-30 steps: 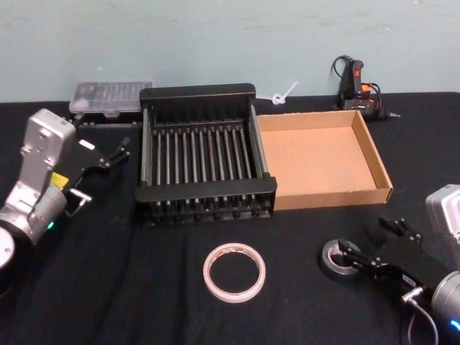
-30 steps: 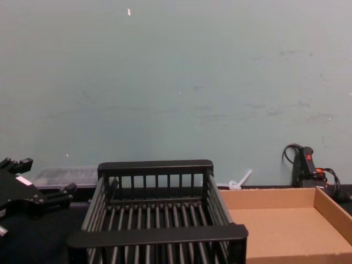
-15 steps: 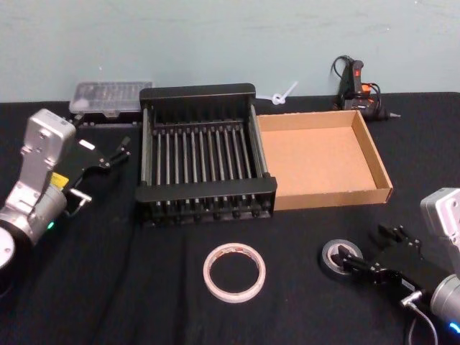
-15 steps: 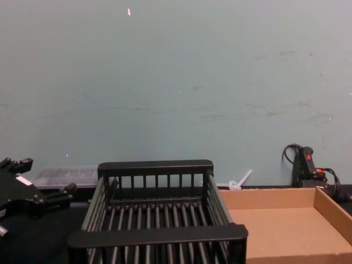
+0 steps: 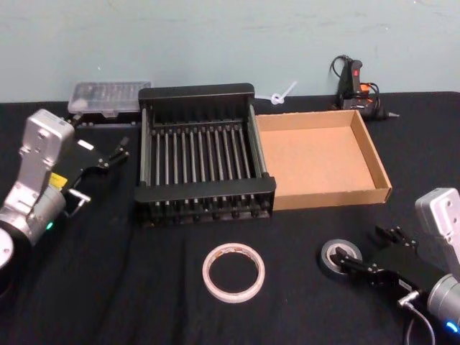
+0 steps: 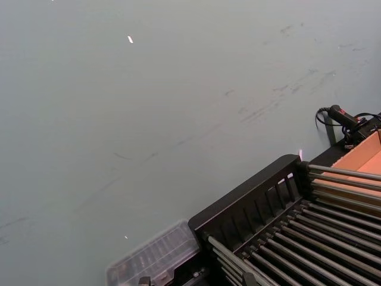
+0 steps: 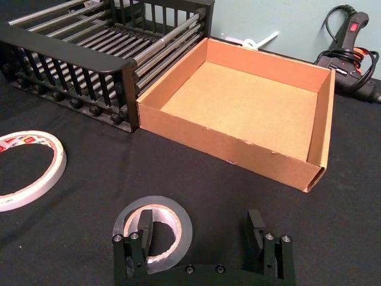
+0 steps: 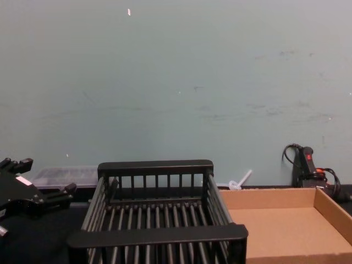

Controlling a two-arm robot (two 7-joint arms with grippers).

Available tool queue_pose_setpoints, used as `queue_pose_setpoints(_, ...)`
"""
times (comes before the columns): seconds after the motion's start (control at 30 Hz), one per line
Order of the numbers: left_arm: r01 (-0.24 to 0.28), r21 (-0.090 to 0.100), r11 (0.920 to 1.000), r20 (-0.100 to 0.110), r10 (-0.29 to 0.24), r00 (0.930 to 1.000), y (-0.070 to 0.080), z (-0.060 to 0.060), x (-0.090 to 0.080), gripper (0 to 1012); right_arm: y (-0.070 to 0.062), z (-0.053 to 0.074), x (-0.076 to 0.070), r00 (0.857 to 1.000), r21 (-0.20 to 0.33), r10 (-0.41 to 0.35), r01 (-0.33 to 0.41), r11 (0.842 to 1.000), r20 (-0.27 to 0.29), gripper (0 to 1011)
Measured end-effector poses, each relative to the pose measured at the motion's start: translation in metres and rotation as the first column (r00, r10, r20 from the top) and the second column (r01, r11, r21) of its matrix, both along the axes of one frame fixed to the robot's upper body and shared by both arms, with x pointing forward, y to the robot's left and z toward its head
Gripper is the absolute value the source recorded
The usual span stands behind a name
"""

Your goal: Pick up the white tape and place it into the black box , Pick up the silver tape and place it into the brown box.

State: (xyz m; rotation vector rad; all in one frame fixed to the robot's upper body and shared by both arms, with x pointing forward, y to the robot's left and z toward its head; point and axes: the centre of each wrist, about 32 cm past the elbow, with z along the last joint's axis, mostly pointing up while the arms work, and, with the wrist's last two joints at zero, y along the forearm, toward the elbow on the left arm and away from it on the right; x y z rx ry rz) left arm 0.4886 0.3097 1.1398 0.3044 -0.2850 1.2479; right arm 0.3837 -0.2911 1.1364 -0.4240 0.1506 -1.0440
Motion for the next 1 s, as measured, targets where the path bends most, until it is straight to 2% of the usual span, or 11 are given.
queue_pose_setpoints(0.8,0.0,0.0,1.0,0.0,0.0,1.0,0.0,0.0,0.0,1001,0.0013,-0.0032,0.0016,1.0,-0.001,-0.005,0.005,1.0,-0.008,1002)
queue_pose_setpoints(1.0,0.0,0.0,1.0,0.0,0.0,1.0,0.0,0.0,0.0,1001,0.0014,-0.0031,0.0015,1.0,-0.001,-0.004,0.004,1.0,-0.009,881)
